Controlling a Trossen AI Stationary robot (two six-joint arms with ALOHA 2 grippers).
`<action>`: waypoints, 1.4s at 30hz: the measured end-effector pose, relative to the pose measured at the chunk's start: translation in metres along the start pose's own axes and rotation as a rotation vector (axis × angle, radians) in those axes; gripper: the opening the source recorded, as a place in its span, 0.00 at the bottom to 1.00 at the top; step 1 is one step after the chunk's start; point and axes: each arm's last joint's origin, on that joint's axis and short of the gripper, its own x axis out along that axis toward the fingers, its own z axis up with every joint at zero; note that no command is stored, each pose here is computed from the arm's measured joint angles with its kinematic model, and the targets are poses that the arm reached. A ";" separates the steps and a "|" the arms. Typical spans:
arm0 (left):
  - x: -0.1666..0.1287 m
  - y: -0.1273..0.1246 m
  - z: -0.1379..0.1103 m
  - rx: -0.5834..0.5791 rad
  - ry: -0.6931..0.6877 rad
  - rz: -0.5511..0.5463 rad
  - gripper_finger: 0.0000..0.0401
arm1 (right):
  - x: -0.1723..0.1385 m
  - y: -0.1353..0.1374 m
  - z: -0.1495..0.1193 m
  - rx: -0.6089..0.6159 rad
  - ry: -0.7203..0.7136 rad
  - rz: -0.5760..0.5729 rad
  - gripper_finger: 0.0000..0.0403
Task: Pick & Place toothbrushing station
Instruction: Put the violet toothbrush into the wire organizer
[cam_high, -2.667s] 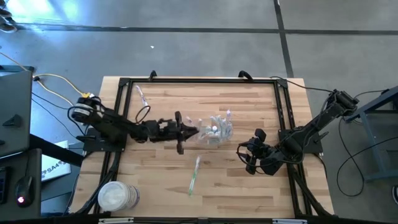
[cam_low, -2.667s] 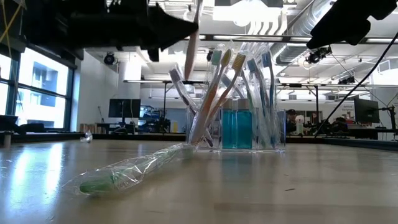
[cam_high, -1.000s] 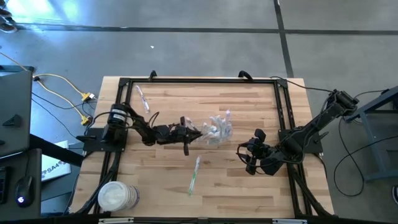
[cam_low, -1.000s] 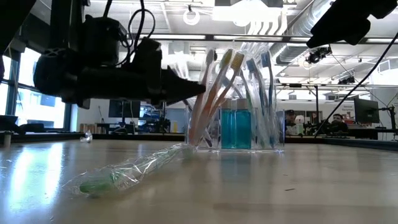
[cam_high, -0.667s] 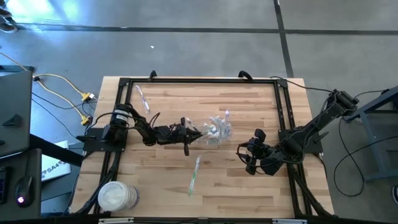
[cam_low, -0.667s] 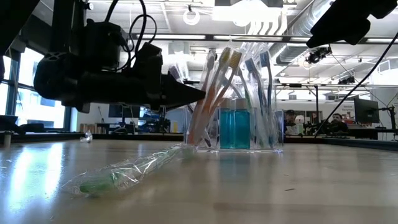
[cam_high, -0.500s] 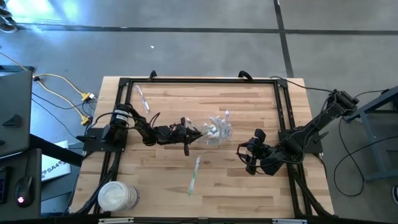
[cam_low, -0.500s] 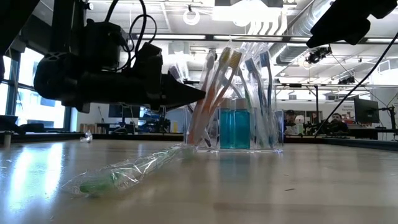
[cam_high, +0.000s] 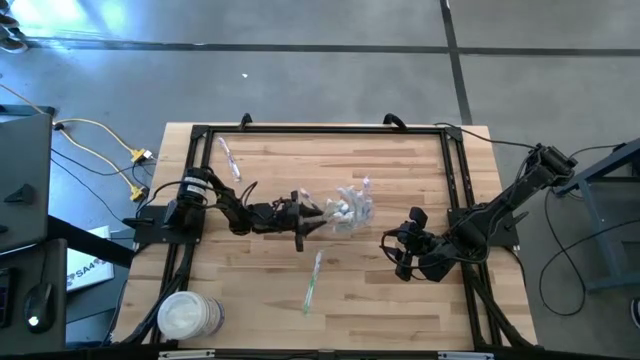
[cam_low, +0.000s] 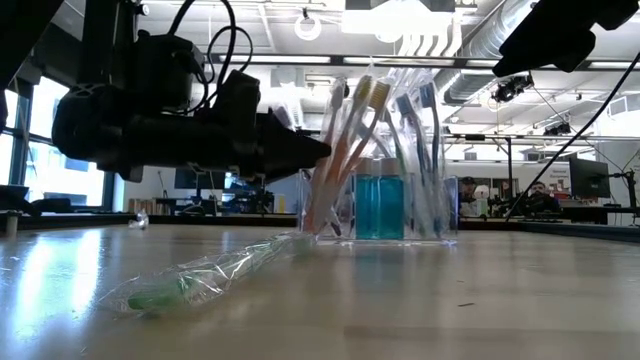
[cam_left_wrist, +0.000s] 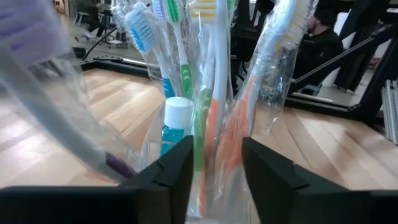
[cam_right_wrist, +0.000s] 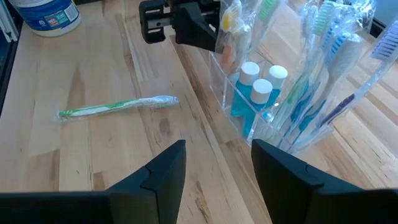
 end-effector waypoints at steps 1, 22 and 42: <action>0.000 0.000 0.000 -0.009 0.000 0.000 0.36 | 0.000 0.000 0.000 0.000 0.000 0.000 0.43; 0.000 -0.004 0.023 0.063 -0.075 -0.007 0.59 | 0.000 0.000 0.000 -0.011 0.002 0.002 0.43; -0.024 -0.034 0.075 0.134 0.122 0.122 0.59 | 0.000 0.000 -0.001 -0.016 0.007 -0.001 0.43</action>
